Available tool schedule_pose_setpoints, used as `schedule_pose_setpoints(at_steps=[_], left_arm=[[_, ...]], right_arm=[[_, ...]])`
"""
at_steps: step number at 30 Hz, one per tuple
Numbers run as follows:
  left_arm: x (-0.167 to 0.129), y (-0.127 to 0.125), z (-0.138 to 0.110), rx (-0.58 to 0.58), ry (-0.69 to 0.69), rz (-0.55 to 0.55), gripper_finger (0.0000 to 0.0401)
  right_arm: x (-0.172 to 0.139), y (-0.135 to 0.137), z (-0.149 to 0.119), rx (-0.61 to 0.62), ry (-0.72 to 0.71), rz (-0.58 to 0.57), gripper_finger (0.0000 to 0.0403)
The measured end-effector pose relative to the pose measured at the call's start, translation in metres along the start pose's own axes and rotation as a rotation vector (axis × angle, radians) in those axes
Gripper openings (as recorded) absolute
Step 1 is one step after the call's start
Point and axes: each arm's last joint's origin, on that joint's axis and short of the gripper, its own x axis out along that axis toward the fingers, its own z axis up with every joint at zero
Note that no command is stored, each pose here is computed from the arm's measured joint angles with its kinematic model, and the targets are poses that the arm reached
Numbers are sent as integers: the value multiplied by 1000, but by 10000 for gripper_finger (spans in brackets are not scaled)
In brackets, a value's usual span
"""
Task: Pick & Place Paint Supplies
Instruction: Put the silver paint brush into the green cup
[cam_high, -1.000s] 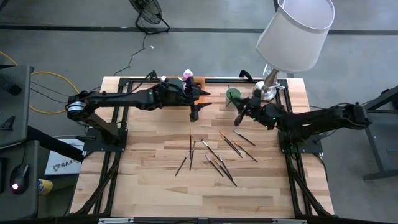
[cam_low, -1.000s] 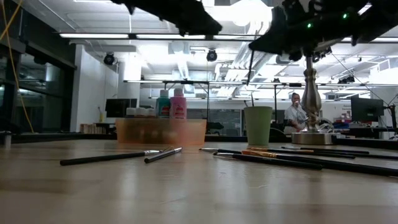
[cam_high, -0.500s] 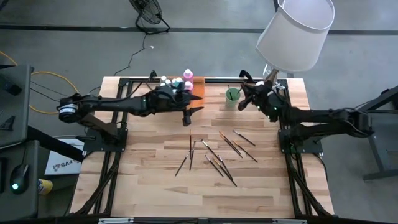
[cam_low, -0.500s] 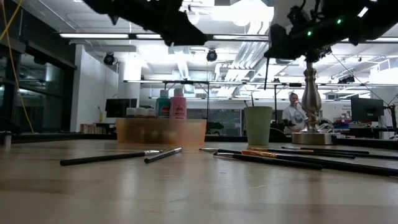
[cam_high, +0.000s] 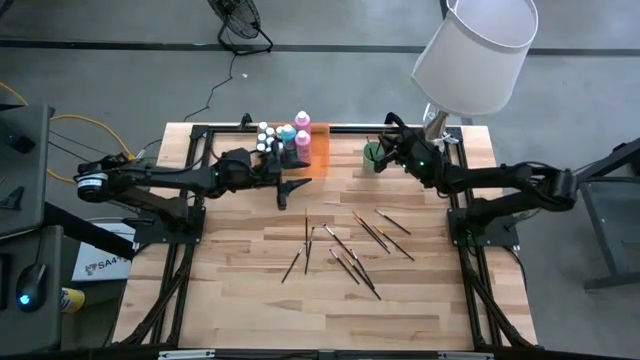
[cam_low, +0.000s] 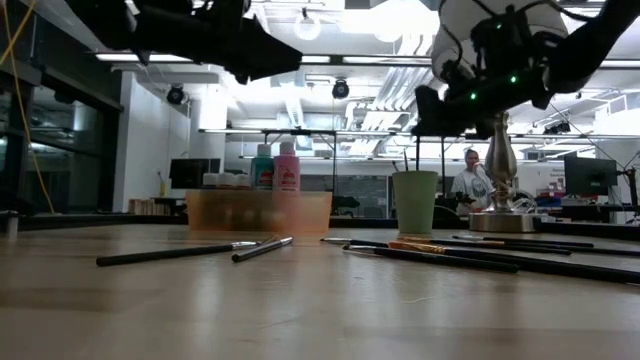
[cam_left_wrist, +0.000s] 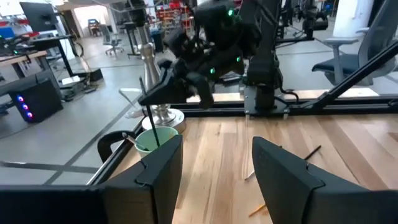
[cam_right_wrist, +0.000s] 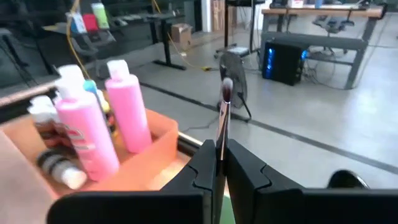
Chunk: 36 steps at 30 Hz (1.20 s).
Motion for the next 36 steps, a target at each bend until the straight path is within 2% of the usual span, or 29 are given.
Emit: schedule_pose_setpoints(at_steps=[7,17,29,36], left_arm=[[-8,0,-2,-11,-15,1,187],[-8,-1,-3,-26,0,-2,187],[-8,-1,-4,-37,7,-2,187],[-8,-1,-4,-45,9,-2,187]], right_arm=[[7,-4,-9,-7,39,-27,35],[7,-4,-9,-8,40,-26,124],[6,-2,-9,16,53,44,227],[-6,-5,2,21,60,46,239]])
